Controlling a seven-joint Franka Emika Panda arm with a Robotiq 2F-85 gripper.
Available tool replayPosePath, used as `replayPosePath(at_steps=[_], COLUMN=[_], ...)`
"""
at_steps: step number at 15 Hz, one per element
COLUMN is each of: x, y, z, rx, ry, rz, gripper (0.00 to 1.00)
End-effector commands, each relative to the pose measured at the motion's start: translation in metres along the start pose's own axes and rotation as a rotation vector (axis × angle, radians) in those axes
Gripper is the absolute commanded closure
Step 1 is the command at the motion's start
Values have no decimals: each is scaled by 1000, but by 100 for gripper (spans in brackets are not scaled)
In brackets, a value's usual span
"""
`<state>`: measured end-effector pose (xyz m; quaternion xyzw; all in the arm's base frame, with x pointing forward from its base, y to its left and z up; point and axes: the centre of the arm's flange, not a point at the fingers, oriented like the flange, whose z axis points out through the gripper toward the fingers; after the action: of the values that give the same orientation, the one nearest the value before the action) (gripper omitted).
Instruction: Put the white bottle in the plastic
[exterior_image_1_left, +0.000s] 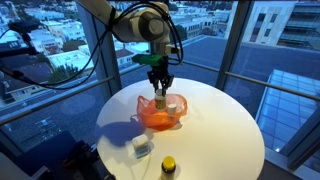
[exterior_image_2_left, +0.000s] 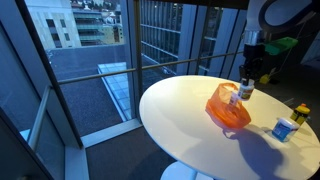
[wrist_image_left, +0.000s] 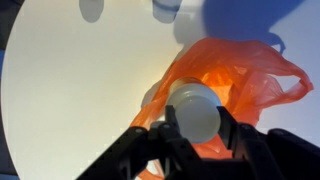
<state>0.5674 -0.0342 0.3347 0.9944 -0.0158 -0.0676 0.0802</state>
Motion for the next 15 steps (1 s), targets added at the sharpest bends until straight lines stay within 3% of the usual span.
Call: replayPosePath(at_steps=[1,2,3,9,10,15], x=[16,14,5,7,7,17], y=[-7,-5,-8,-9,-8,-12], z=[-10,-11,-2,-2,-1,13], rx=[17,42,9,25,14,21], ry=[-33,-46,-21,-34,-28,-4], rz=[0,-12,-8,-7,-1,-14], gripper=[81,81,56,56,81,81])
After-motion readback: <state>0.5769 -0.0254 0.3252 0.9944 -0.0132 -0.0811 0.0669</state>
